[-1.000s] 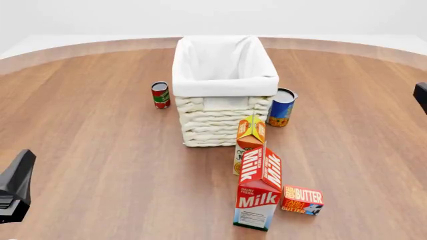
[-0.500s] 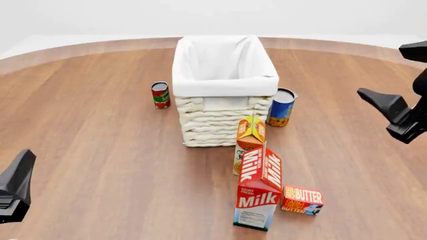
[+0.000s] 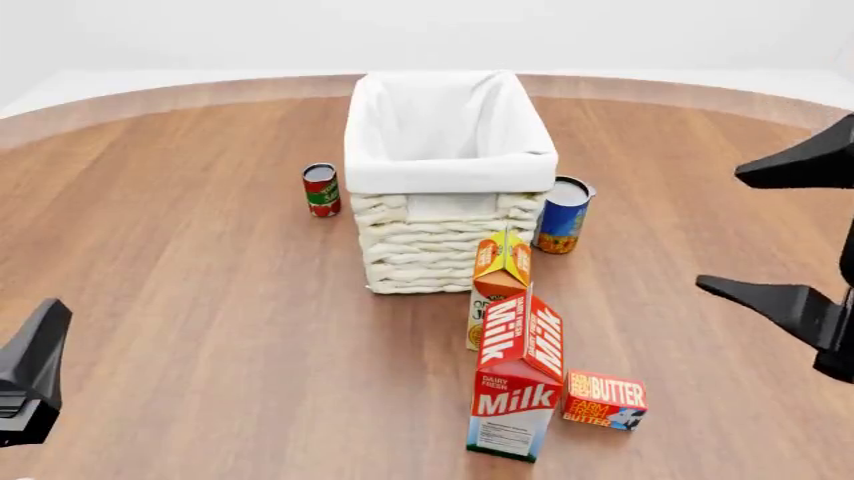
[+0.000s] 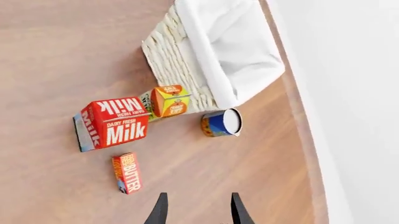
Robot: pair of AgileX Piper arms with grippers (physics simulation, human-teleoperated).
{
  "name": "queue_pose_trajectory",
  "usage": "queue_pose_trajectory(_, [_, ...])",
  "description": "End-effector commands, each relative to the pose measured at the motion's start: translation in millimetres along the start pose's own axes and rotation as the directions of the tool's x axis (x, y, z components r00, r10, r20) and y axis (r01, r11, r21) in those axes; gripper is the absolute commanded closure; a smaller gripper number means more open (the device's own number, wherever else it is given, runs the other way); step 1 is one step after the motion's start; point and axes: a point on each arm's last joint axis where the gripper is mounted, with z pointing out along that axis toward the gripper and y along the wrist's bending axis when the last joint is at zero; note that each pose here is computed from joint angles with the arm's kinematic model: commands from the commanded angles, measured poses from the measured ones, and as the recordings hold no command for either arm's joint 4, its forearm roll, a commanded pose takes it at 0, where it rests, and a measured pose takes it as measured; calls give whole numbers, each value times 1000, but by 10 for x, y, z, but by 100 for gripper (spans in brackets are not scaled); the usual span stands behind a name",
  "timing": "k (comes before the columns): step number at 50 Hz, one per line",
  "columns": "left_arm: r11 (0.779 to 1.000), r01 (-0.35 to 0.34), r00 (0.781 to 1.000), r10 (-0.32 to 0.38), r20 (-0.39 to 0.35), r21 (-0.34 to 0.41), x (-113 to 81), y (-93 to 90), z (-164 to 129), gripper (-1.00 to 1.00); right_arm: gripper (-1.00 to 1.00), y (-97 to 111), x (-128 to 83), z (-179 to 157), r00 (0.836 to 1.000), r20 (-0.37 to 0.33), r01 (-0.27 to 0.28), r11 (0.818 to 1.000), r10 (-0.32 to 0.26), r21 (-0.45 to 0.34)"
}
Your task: Pick up the butter and put it in the basket.
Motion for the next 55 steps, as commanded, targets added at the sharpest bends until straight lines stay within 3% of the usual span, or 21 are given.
queue_pose_trajectory(1, [1000,0,1000,0,0,0,0,0,0,-100,-100,178,36,-121,993,-14,111,984,-114,-139])
queue_pose_trajectory(6, [1000,0,1000,0,0,0,0,0,0,-100,-100,164,82,-65,990,-49,128,983,-136,-133])
queue_pose_trajectory(10, [1000,0,1000,0,0,0,0,0,0,-100,-100,264,192,-9,982,-89,149,972,-167,-180])
queue_pose_trajectory(17, [1000,0,1000,0,0,0,0,0,0,-100,-100,269,196,14,980,-93,154,970,-174,-189])
queue_pose_trajectory(29, [1000,0,1000,0,0,0,0,0,0,-100,-100,420,387,193,968,-152,161,958,-200,-237])
queue_pose_trajectory(38, [1000,0,1000,0,0,0,0,0,0,-100,-100,574,491,376,968,-175,126,950,-181,-286])
queue_pose_trajectory(55, [1000,0,1000,0,0,0,0,0,0,-100,-100,658,506,579,971,-199,62,945,-131,-321])
